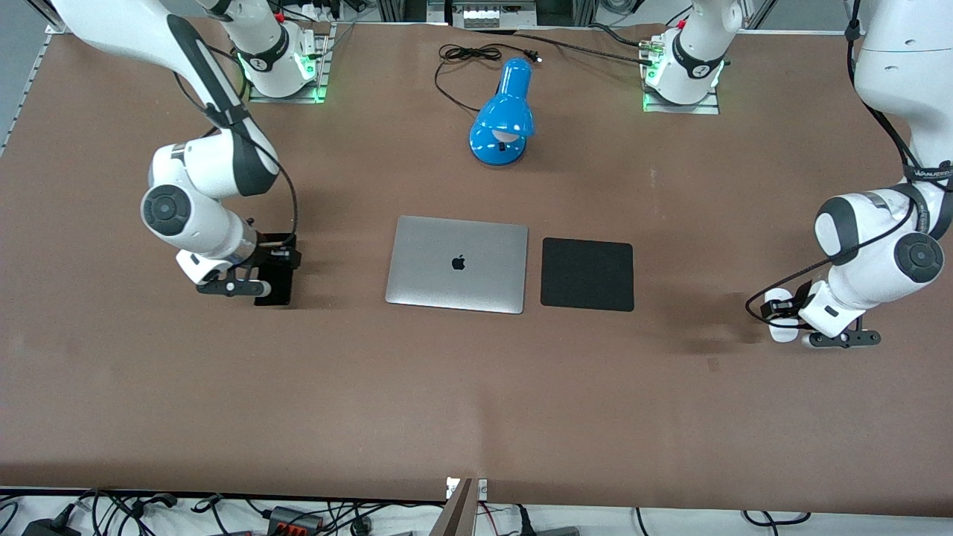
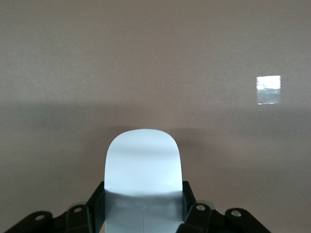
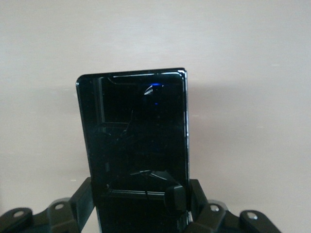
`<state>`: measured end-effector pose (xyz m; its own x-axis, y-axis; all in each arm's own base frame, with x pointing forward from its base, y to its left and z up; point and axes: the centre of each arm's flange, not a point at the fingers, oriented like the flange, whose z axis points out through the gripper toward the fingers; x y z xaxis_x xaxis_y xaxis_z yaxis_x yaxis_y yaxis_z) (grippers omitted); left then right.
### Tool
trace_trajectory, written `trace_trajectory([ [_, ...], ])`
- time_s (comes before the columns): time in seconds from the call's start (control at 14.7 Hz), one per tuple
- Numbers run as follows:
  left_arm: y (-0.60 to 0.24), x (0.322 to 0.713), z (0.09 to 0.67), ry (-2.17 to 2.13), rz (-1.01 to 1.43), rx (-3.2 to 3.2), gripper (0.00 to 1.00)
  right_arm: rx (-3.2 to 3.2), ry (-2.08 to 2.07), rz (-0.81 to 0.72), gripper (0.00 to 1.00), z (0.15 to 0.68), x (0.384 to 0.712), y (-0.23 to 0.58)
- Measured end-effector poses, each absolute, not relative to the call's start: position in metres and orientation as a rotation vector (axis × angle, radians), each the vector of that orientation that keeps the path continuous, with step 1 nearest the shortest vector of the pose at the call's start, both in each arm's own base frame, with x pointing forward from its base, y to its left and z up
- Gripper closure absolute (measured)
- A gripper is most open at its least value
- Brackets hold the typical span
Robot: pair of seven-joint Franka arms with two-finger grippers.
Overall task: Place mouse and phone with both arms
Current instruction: 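Carry the phone toward the laptop while the left gripper carries the mouse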
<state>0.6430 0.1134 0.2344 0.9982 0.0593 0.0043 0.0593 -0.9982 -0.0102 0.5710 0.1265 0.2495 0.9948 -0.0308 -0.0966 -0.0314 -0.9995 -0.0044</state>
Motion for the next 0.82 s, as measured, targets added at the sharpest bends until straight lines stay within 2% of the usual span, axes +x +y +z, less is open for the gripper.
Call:
trace_trajectory([
  [0.41, 0.082, 0.672, 0.295, -0.013, 0.145, -3.137, 0.38, -3.141, 0.141, 0.211, 0.19, 0.213, 0.543, 0.233],
  [0.55, 0.055, 0.678, 0.316, 0.047, 0.184, -3.134, 0.38, -3.137, 0.165, 0.210, 0.19, 0.200, 0.537, 0.246],
  [0.82, -0.007, 0.677, 0.322, 0.189, 0.274, -3.129, 0.38, -3.124, 0.218, 0.211, 0.19, 0.176, 0.534, 0.251],
])
